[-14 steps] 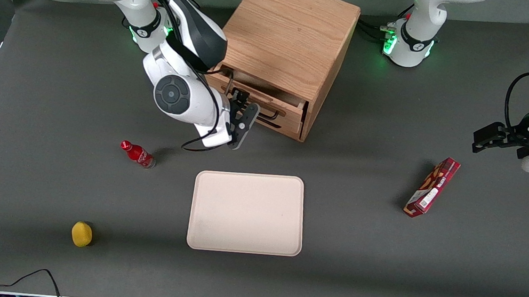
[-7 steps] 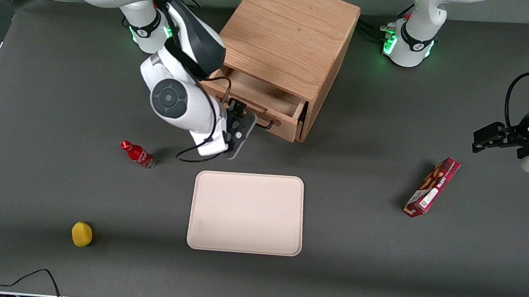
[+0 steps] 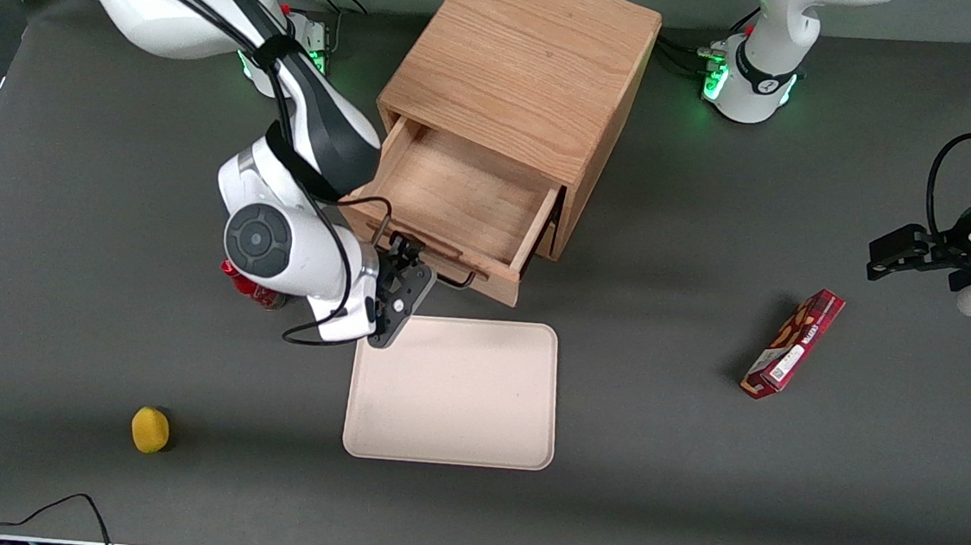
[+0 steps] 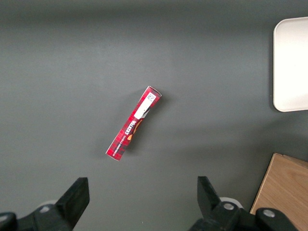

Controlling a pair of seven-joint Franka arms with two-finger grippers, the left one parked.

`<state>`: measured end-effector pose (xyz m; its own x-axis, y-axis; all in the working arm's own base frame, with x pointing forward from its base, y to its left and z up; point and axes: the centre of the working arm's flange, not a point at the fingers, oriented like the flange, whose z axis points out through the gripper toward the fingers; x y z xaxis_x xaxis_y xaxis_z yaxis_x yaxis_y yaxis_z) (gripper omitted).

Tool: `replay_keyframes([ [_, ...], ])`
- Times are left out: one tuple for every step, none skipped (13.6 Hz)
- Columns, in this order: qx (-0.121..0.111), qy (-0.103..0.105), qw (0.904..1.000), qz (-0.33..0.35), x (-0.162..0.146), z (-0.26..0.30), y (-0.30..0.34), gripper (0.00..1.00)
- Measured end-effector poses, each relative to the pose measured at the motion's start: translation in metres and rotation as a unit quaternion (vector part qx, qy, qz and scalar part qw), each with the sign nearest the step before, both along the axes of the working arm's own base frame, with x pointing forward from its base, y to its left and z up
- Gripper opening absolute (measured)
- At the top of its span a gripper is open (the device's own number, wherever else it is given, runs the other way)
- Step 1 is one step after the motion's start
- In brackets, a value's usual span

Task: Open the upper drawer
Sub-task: 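Pull the upper drawer outward by its handle with the right gripper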

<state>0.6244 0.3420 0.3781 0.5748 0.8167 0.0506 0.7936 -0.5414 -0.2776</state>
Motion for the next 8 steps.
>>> replay_keyframes([
  [-0.001,0.002,1.0,0.001,0.007,-0.001,-0.005,1.0],
  [-0.002,0.001,1.0,0.002,0.015,0.001,-0.013,1.0],
  [-0.003,-0.001,1.0,0.005,0.025,0.003,-0.023,1.0],
  [-0.003,-0.006,0.9999,0.009,0.035,0.005,-0.034,1.0],
  [-0.006,-0.013,0.9999,0.009,0.045,0.006,-0.047,1.0],
  [-0.008,-0.019,0.9998,0.005,0.054,0.008,-0.059,1.0],
  [-0.008,-0.026,0.9996,-0.001,0.063,0.01,-0.069,1.0],
  [-0.007,-0.03,0.9995,-0.003,0.069,0.014,-0.078,1.0],
])
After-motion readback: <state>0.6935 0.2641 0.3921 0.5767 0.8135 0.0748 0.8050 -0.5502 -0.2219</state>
